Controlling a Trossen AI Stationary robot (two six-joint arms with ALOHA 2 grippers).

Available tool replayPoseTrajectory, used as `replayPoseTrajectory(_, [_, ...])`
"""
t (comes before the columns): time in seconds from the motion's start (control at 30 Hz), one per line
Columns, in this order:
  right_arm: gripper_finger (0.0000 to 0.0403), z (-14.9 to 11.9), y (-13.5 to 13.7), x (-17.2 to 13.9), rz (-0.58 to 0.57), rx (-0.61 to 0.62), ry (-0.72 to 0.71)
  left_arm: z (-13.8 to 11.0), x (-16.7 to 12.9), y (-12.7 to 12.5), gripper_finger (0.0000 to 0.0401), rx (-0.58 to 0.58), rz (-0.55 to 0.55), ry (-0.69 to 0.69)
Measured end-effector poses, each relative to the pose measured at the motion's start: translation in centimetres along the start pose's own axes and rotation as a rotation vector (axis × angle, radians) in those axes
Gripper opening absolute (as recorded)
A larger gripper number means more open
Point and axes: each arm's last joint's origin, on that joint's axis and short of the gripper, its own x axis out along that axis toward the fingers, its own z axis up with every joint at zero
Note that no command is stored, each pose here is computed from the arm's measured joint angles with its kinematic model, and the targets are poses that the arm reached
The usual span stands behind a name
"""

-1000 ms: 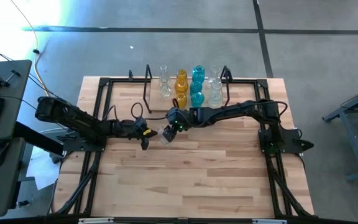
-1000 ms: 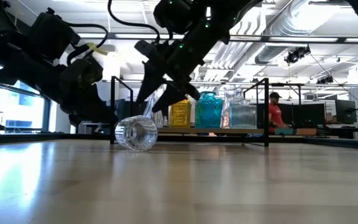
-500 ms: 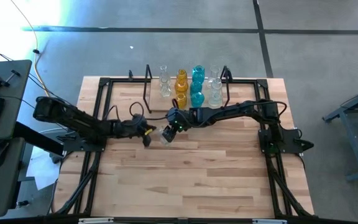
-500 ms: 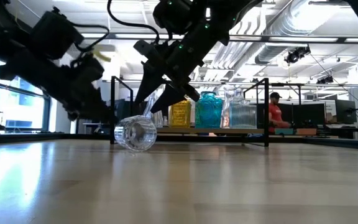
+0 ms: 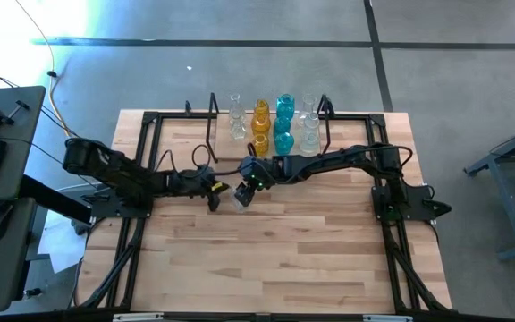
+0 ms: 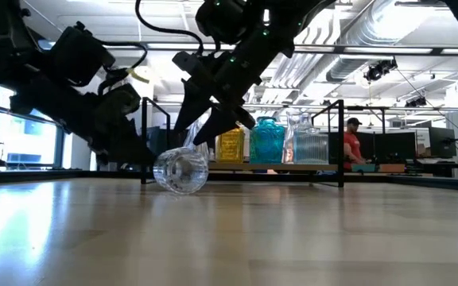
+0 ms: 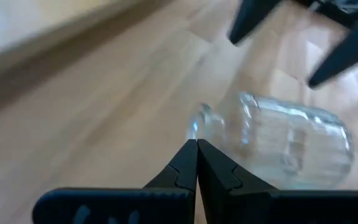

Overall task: Sort vases onto shelf
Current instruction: Put the transparent vase on the shelf aligned with other transparent vase

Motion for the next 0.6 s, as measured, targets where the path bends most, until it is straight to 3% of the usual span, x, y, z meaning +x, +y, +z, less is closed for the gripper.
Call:
replayPoseTrajectory(0.2, [0.0223,-0.4,-0.1,0.0,0.002,0.001,0.050,-0.7,0.4,-1.2,0.0000,0.001,-0.084,0.046])
replayPoseTrajectory(0.37, [0.0223,-0.6,-0.1,0.0,0.024,0.074,0.083,-0.5,0.5,-3.2,0.0000,0.024,-0.159,0.043])
replayPoseTrajectory(0.6, [0.0223,-1.2,0.1,0.5,0.039,0.069,0.118,-0.7,0.3,-4.5,0.0000,0.045,-0.180,0.029])
